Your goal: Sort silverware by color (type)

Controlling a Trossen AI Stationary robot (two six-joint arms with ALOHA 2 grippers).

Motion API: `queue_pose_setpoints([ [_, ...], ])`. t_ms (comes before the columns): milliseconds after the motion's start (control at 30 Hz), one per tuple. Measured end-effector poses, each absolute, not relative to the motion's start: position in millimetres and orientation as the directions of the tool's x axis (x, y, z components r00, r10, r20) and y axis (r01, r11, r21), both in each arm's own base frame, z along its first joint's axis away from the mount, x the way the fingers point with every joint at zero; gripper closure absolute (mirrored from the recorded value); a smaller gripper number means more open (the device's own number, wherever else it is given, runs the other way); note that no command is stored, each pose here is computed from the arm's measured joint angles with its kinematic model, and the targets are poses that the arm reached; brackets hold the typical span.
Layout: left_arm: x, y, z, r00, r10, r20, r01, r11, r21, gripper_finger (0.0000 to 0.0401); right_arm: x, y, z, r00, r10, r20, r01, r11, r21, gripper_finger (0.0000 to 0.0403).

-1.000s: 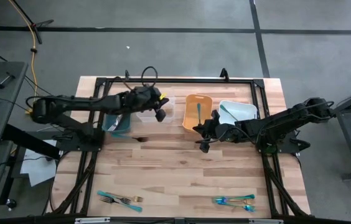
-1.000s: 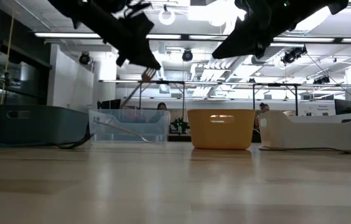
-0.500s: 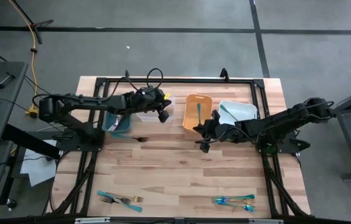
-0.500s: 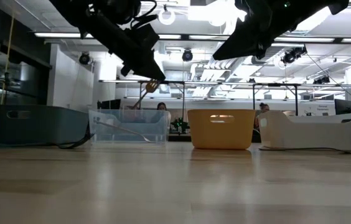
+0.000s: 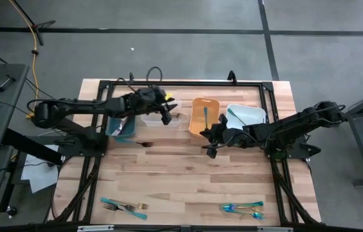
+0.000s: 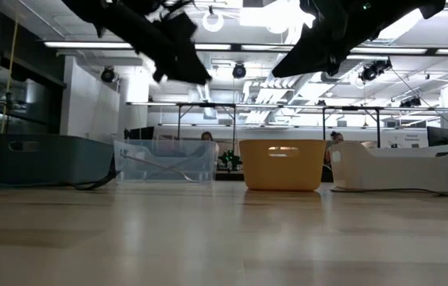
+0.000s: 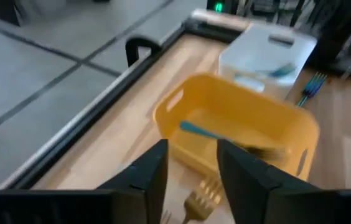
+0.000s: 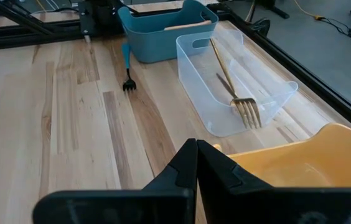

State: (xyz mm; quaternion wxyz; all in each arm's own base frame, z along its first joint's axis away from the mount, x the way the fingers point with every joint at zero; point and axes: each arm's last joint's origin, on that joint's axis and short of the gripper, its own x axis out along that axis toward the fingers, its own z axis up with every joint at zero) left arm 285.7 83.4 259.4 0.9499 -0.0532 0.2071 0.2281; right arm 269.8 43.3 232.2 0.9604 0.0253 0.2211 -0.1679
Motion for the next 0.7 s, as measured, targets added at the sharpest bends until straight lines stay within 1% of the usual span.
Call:
queue_pose_setpoints([
  [167,269,73,290,0.86,0.395,-0.324,-0.428,0.903,-0.036,0.0234,270,43,232,0.846,-0.311,-0.434,0.334,0.942,-0.026,0.0402],
  [300,257,55,298,0.911,0.294,-0.288,-0.334,0.937,-0.101,0.0229,270,43,232,0.845,-0.311,-0.435,0.334,0.942,-0.027,0.0402],
  [400,249,36,287,0.94,0.227,-0.254,-0.267,0.954,-0.136,0.0231,270,43,232,0.844,-0.312,-0.436,0.333,0.942,-0.027,0.0402],
  [533,238,8,257,0.973,0.155,-0.169,-0.184,0.968,-0.173,0.0233,270,43,232,0.844,-0.312,-0.436,0.333,0.942,-0.028,0.0402],
  [700,220,-19,220,0.992,0.114,-0.055,-0.122,0.974,-0.191,0.0233,270,43,232,0.845,-0.312,-0.435,0.332,0.943,-0.03,0.0402],
])
